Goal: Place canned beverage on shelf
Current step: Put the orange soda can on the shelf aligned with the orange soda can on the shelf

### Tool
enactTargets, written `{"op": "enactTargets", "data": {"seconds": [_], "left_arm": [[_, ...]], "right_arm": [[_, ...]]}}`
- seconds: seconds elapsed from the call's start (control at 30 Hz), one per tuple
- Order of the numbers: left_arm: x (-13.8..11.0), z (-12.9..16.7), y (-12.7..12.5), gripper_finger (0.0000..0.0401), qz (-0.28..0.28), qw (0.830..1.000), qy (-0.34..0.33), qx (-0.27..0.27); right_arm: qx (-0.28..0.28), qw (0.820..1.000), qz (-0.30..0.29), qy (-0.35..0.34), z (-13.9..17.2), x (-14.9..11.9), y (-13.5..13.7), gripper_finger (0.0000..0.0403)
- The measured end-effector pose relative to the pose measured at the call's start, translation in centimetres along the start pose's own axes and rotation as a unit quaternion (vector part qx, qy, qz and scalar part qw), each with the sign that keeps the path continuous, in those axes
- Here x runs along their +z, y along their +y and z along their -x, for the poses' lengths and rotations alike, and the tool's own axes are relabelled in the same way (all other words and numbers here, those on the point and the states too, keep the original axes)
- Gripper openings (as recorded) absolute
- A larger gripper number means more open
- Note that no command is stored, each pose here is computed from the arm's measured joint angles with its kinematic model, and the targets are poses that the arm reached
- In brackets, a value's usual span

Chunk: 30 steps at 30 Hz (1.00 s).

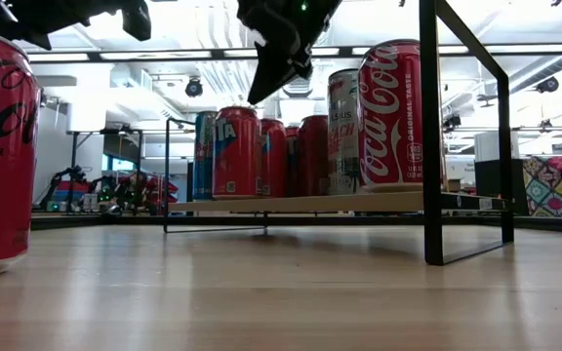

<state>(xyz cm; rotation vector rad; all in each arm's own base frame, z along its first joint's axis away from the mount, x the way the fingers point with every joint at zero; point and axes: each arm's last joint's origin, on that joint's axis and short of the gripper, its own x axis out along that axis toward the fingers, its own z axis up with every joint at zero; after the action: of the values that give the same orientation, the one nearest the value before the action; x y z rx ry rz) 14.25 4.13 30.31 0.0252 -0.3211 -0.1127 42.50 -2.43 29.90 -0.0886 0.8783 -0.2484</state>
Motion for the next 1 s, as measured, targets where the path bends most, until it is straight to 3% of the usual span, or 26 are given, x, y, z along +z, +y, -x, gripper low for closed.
{"op": "enactTargets", "data": {"seconds": [0.43,0.73,0.9,1.0], "left_arm": [[0.0,0.0,0.0,0.0000,-0.002,1.000,0.000,0.000],[-0.1,0.0,0.0,0.0000,-0.002,1.000,0.004,0.000],[-0.3,-0.2,0.1,0.0000,0.000,1.000,0.009,0.001],[-0.5,-0.3,0.2,0.0000,0.003,1.000,0.014,0.002]], "right_arm": [[-0.039,0.999,-0.033,0.001,0.7,-0.1,-4.7,0.0009],[-0.038,0.999,-0.017,-0.017,2.0,0.3,-5.0,0.0009],[-0.036,0.998,-0.035,-0.030,4.4,0.3,-5.4,0.0009],[0.000,0.998,-0.057,-0.038,5.8,0.3,-5.3,0.0009]]}}
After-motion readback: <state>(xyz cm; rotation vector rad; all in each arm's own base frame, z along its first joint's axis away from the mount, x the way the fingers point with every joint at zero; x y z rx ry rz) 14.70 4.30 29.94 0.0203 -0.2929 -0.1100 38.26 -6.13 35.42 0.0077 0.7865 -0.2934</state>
